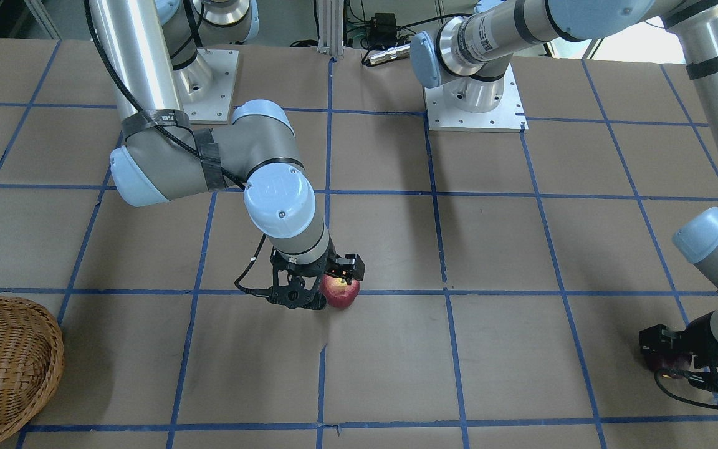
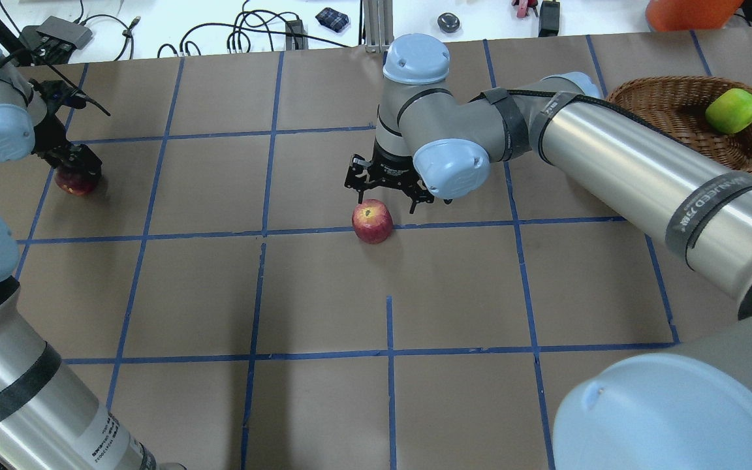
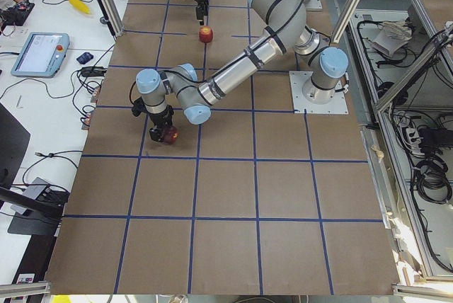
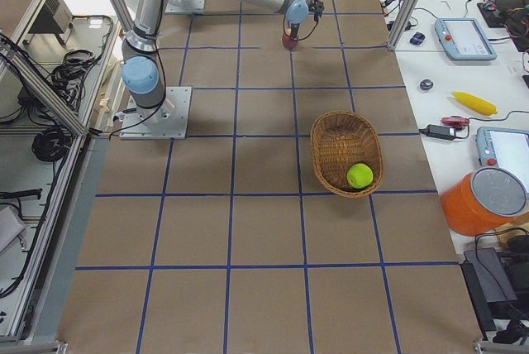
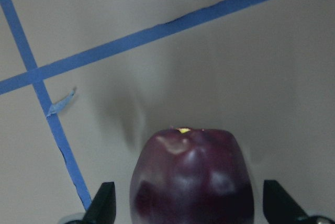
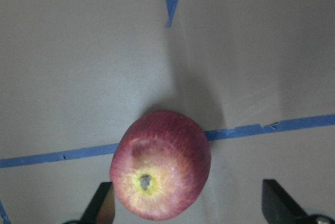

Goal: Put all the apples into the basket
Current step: 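Grasp the red apple with the right gripper while the left reaches the dark red apple, then carry the red apple to the basket while the left carries the dark red apple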

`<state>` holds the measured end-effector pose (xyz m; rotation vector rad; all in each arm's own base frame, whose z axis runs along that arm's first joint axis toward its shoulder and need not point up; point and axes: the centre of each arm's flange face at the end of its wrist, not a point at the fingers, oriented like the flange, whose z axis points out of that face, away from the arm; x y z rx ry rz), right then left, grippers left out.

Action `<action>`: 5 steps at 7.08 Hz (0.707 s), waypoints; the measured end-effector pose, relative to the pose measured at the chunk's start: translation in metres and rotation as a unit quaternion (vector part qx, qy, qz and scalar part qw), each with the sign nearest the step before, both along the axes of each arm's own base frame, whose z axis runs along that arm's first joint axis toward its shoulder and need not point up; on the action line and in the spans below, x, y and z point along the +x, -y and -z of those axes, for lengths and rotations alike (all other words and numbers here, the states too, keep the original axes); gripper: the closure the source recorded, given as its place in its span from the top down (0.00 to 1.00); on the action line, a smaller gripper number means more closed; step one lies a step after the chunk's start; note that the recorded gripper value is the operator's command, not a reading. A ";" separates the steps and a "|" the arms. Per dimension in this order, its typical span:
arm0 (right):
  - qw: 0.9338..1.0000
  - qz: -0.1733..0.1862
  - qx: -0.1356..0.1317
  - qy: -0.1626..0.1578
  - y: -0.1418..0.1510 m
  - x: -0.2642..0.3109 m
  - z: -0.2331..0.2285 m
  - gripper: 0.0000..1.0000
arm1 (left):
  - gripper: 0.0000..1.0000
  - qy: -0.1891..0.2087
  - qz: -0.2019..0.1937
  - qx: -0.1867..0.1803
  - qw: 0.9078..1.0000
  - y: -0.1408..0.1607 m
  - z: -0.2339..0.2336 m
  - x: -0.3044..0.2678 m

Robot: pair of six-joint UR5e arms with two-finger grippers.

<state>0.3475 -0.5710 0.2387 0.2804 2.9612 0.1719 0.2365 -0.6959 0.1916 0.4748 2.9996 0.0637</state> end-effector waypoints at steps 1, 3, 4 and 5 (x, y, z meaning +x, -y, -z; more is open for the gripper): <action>1.000 0.002 0.007 0.005 0.000 0.004 0.010 1.00 | 0.49 0.001 -0.002 0.002 1.000 0.000 0.003 0.001; 1.000 -0.004 0.010 0.009 0.000 0.016 0.027 1.00 | 0.42 0.002 -0.009 -0.003 1.000 0.004 -0.007 0.000; 1.000 -0.006 0.009 0.012 0.000 0.019 0.030 1.00 | 0.42 -0.005 -0.019 0.002 1.000 0.005 -0.019 -0.009; 1.000 -0.006 0.013 0.015 0.000 0.020 0.035 1.00 | 0.42 -0.031 -0.038 0.018 0.999 0.002 -0.035 -0.032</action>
